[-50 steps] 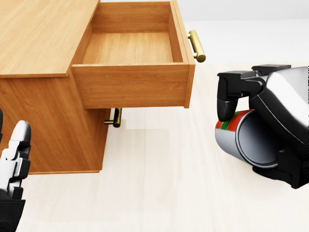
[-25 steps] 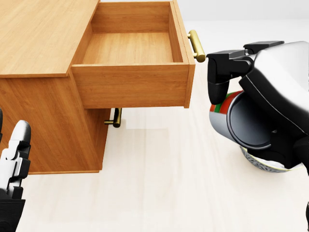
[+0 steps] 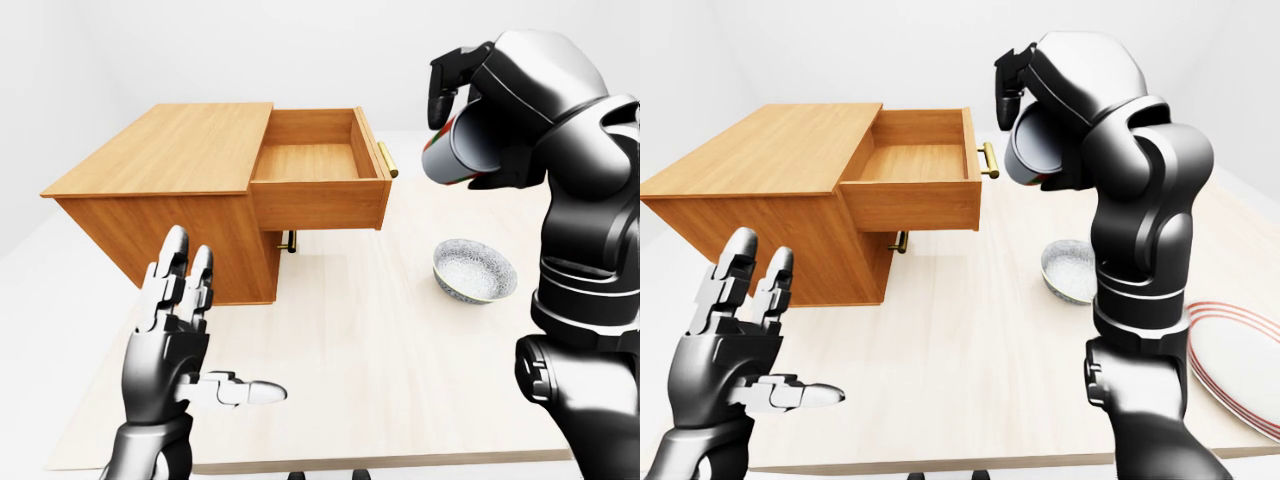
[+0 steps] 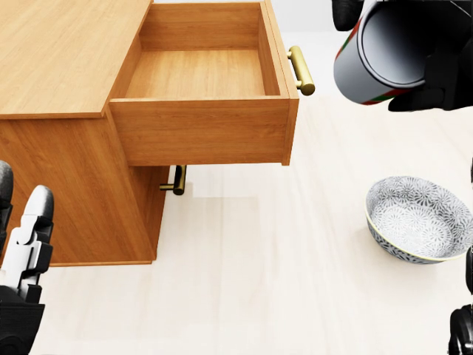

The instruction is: Put the ketchup in the top drawer of the cabinet.

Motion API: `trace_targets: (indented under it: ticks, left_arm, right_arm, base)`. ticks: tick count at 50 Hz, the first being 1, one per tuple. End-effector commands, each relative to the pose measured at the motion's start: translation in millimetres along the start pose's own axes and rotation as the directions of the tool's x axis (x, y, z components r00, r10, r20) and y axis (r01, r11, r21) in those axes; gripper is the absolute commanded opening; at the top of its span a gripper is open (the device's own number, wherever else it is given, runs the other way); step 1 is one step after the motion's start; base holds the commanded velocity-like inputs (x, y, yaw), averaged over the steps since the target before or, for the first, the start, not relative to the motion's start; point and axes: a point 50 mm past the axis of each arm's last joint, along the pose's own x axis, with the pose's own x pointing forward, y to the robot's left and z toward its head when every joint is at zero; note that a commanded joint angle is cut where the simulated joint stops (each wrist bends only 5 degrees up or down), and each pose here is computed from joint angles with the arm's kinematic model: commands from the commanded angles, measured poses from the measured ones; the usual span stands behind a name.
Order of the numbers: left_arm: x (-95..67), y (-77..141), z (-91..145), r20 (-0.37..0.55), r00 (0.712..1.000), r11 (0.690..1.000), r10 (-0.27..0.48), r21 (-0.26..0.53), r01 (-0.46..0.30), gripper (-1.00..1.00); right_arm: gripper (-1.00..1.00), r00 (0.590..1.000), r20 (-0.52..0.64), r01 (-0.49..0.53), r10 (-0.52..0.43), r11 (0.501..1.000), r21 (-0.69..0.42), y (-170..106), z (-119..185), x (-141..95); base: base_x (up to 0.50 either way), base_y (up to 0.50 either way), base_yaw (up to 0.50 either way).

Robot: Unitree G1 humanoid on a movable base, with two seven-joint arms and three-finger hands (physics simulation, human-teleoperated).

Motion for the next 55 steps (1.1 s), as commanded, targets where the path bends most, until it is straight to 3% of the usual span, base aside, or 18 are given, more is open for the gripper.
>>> trace_targets:
  ticks: [1, 14, 25, 43, 55]
  left_arm:
    - [0.6, -0.8, -2.8, -0.011, 1.0, 1.0, -0.001, 0.0, 0.001, 1.0]
    - [0.2, 0.2, -0.1, -0.001, 1.0, 1.0, -0.001, 0.0, 0.001, 1.0]
    - [0.7, -0.9, -2.9, -0.011, 1.0, 1.0, -0.003, 0.0, 0.003, 1.0]
    - [0.2, -2.4, -4.6, -0.022, 1.0, 1.0, -0.007, -0.001, 0.007, 1.0]
    - [1.4, -2.2, -7.2, -0.029, 1.0, 1.0, -0.007, -0.002, 0.007, 1.0]
  right_arm:
    - [-1.0, 0.998, -0.034, -0.053, 0.057, 0.991, 0.127, -15.1, -15.9, 40.3]
    - [-1.0, 0.968, -0.036, -0.216, 0.25, 0.894, 0.392, -19.2, -28.2, 94.1]
    - [-1.0, 0.93, 0.0, -0.309, 0.368, 0.781, 0.543, -9.2, -25.1, 110.6]
    - [-1.0, 0.889, 0.028, -0.38, 0.456, 0.704, 0.601, 9.3, -16.9, 116.4]
    - [-1.0, 0.877, 0.042, -0.412, 0.479, 0.702, 0.581, 11.1, -4.4, 121.0]
  base:
    - [0.0, 0.0, 0.0]
    - [0.0, 0.0, 0.0]
    - [0.0, 0.0, 0.0]
    - [0.0, 0.0, 0.0]
    - [0.0, 0.0, 0.0]
